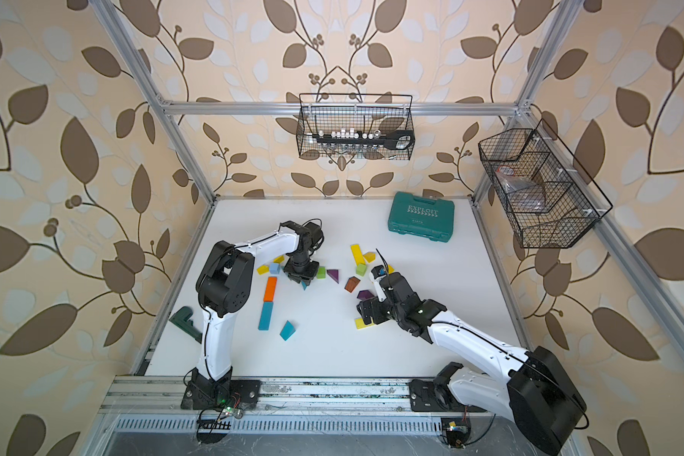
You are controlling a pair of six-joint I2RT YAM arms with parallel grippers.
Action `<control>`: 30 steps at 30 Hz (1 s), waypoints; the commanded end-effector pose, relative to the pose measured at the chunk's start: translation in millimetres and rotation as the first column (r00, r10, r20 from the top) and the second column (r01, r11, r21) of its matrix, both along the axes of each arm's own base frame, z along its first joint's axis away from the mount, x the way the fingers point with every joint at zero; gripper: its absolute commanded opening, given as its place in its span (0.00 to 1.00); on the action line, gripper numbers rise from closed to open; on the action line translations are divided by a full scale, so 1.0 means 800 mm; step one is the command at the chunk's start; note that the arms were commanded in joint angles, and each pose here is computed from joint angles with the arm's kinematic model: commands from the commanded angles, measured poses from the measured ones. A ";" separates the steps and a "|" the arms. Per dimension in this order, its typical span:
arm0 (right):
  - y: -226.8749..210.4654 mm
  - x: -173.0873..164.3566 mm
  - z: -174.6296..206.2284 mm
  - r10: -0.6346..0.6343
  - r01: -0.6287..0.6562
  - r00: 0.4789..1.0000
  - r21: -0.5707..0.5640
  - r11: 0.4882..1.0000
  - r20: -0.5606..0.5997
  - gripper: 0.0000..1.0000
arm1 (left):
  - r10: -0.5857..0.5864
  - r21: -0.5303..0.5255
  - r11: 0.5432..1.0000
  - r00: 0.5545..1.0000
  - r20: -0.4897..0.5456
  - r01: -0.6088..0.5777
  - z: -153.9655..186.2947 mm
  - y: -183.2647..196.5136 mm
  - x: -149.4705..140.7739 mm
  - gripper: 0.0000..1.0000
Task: Assemble a small pinwheel with building blocks
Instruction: Assemble the building block at the center of the board.
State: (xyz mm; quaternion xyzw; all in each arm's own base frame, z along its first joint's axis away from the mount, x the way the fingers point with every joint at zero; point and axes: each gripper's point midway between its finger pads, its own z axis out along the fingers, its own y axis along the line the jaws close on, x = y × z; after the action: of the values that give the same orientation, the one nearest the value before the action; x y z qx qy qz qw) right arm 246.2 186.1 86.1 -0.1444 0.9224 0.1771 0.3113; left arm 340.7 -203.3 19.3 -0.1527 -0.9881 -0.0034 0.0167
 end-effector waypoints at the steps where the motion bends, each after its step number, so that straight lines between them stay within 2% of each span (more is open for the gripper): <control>1: 0.001 0.000 -0.004 0.005 -0.005 1.000 0.005 1.000 -0.003 0.95 | -0.030 -0.005 1.000 1.000 0.004 0.030 0.006 0.002 0.008 0.30; 7: 0.001 0.000 -0.003 0.004 -0.004 1.000 0.005 1.000 -0.005 0.95 | -0.109 -0.034 0.993 0.994 -0.003 0.109 0.008 0.002 0.009 0.28; 14: 0.000 0.000 -0.004 0.000 0.000 1.000 0.006 1.000 -0.008 0.96 | -0.227 -0.138 0.965 0.974 -0.018 0.223 0.013 -0.013 -0.002 0.26; 20: 0.002 -0.002 -0.005 0.005 -0.005 1.000 0.015 1.000 -0.014 0.95 | -0.295 -0.119 0.949 0.955 0.002 0.293 0.014 -0.004 0.008 0.21; 30: -0.003 -0.003 -0.006 -0.002 0.002 1.000 0.007 1.000 -0.006 0.96 | -0.379 -0.091 0.923 0.924 -0.042 0.375 -0.002 0.002 0.010 0.20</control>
State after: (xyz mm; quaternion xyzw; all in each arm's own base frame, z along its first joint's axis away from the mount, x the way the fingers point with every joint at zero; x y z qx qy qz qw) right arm 245.8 187.1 85.0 -0.1451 0.9220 0.1804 0.3104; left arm 348.3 -205.7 20.8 -0.3198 -0.9463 0.0397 0.0259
